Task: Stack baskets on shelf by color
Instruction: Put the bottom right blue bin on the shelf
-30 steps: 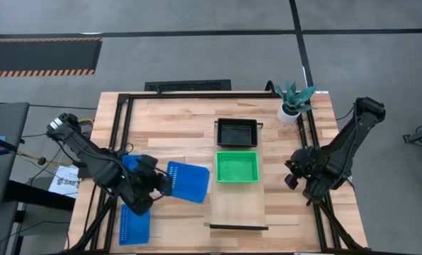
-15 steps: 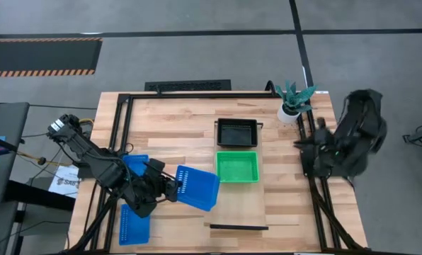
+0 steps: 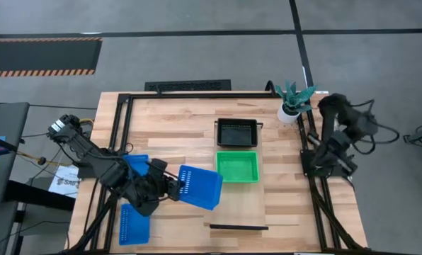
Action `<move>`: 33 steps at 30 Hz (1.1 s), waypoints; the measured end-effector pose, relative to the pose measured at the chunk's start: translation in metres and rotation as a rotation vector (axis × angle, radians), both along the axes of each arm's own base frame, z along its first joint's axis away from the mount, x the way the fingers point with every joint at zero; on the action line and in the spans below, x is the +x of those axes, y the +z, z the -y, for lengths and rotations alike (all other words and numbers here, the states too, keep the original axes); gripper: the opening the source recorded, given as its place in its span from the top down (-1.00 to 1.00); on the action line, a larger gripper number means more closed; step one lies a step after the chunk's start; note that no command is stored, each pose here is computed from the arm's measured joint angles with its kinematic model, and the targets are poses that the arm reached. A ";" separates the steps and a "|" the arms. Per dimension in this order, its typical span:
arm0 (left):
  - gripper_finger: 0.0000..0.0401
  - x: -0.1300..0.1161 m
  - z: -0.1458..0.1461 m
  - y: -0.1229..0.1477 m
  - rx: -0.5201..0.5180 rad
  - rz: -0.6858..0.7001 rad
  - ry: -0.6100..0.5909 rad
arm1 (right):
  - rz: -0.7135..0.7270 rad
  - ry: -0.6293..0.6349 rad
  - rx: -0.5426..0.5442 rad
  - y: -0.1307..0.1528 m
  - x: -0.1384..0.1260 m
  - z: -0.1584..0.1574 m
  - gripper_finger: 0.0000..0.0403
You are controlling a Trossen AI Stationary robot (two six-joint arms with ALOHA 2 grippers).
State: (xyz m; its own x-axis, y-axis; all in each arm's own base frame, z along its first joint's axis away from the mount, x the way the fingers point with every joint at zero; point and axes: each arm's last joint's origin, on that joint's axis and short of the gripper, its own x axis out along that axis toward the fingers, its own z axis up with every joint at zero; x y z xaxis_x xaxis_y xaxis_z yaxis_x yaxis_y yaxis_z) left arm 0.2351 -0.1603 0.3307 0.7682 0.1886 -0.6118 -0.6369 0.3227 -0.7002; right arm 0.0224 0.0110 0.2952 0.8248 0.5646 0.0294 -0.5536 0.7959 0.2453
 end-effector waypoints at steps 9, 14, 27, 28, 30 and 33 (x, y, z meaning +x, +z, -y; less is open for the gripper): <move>1.00 0.029 0.015 -0.021 -0.037 0.007 -0.006 | -0.011 0.077 -0.008 -0.033 0.008 -0.037 0.85; 1.00 0.055 0.028 -0.034 -0.140 0.089 0.036 | -0.012 0.078 -0.013 -0.041 0.009 -0.042 0.90; 1.00 0.103 0.050 -0.027 -0.208 0.048 0.109 | -0.009 0.078 -0.004 -0.040 0.009 -0.042 0.86; 1.00 0.106 0.049 -0.030 -0.214 0.032 0.116 | -0.010 0.078 -0.004 -0.040 0.009 -0.042 0.86; 1.00 0.112 0.050 -0.036 -0.238 0.003 0.111 | -0.010 0.078 -0.005 -0.040 0.009 -0.042 0.87; 0.96 0.118 0.049 -0.045 -0.292 -0.049 0.097 | -0.011 0.079 -0.006 -0.040 0.009 -0.042 0.88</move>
